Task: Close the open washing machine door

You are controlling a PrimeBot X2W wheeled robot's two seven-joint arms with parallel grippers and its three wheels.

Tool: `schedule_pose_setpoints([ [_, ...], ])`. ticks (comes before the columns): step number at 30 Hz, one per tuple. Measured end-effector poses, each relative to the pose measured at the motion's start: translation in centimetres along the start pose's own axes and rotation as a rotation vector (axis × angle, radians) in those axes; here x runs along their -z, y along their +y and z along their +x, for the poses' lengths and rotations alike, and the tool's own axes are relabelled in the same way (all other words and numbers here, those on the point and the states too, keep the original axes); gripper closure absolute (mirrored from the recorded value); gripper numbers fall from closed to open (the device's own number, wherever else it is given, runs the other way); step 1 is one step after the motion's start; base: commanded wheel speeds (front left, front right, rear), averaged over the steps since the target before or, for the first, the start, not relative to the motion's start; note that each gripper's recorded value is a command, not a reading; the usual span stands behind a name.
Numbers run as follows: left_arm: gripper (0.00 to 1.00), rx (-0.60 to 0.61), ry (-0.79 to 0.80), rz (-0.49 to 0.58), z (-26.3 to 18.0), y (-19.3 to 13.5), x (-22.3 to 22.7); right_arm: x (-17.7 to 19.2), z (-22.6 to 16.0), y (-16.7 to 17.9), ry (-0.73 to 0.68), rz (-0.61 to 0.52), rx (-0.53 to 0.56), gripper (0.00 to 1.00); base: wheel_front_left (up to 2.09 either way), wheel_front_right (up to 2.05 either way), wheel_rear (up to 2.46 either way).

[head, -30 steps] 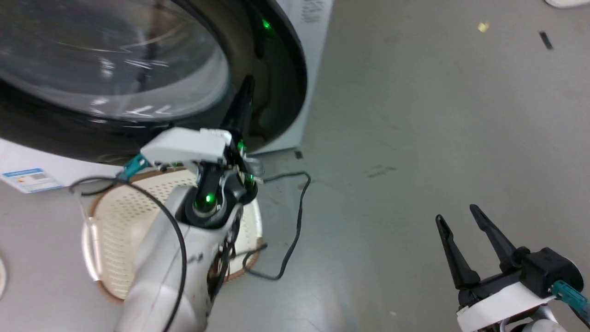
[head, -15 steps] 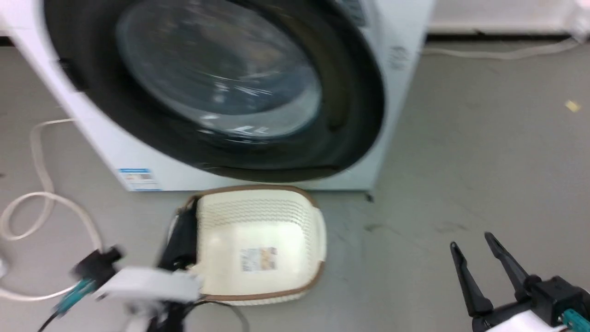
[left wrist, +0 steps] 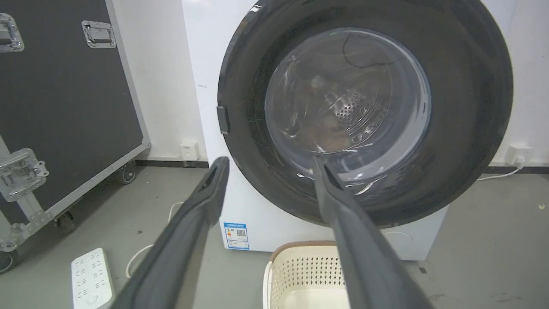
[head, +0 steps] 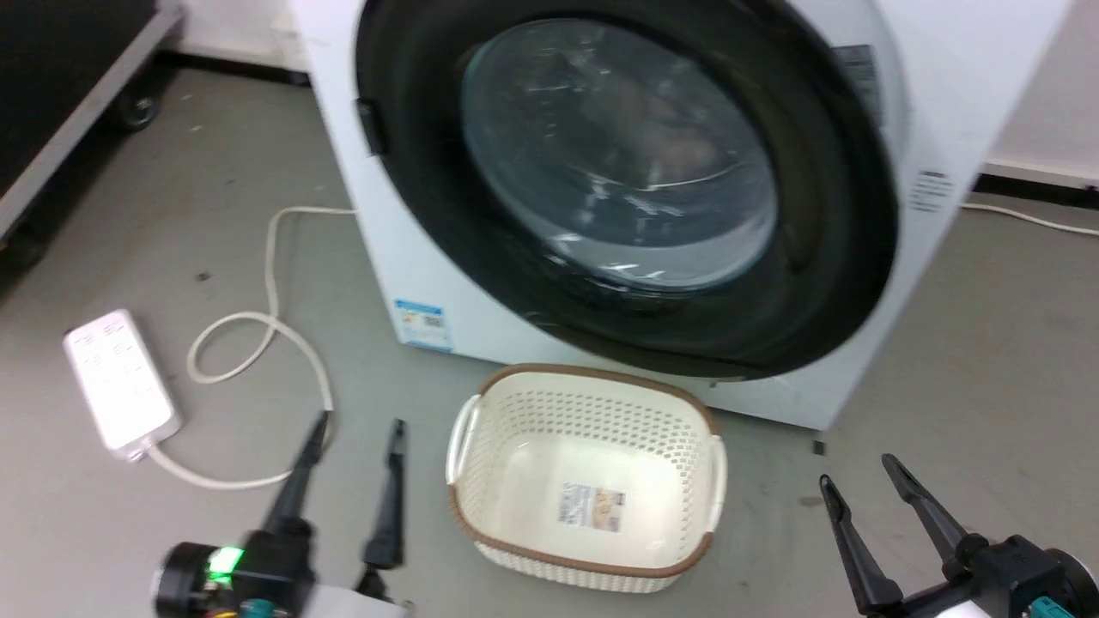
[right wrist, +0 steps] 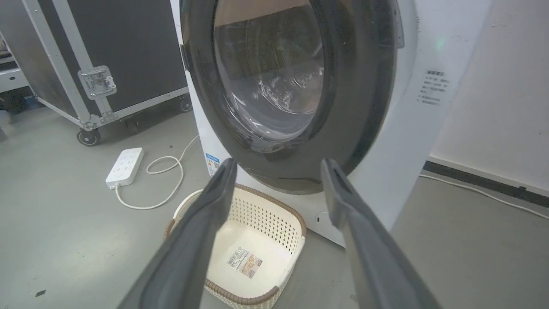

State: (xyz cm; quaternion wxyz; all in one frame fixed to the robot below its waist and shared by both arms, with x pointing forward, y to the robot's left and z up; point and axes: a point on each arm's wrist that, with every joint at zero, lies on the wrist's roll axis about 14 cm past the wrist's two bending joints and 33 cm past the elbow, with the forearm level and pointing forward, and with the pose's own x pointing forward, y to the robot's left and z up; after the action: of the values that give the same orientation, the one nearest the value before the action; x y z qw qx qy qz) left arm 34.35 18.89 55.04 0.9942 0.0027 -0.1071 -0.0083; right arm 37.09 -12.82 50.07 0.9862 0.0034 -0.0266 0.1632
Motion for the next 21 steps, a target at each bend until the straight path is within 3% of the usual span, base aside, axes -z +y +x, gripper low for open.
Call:
schedule_pose_setpoints([
  [1, 0.0, 0.002, 0.007, 0.03, -0.3, -0.2, 0.1, 0.1, 0.3, 0.4, 0.001, 0.0, -0.018, 0.0, 0.0, 0.0, 0.0],
  [2, 0.0, -0.001, 0.013, 0.051, -0.5, -0.2, 0.2, 0.1, 0.6, 0.8, 0.003, -0.001, -0.034, 0.35, 0.0, 0.0, 0.0],
  [3, 0.0, -0.003, 0.018, 0.065, -0.6, -0.3, 0.4, 0.3, 0.8, 1.1, 0.008, -0.003, -0.05, 0.78, 0.0, 0.0, 0.0],
  [4, 0.0, -0.005, 0.025, 0.072, -0.6, -0.4, 0.6, 0.5, 1.1, 1.2, 0.013, -0.007, -0.065, 1.0, 0.0, 0.0, 0.0],
  [14, 0.0, -0.05, 0.141, 0.048, -0.1, -0.9, 4.3, -2.0, 11.0, 0.6, -0.058, -0.098, -0.259, 1.0, 0.0, 0.0, 0.0],
  [21, 0.0, -0.08, 0.171, 0.04, 1.1, -0.9, 5.5, -1.3, 17.5, -2.5, 0.003, -0.117, -0.257, 1.0, 0.0, 0.0, 0.0],
])
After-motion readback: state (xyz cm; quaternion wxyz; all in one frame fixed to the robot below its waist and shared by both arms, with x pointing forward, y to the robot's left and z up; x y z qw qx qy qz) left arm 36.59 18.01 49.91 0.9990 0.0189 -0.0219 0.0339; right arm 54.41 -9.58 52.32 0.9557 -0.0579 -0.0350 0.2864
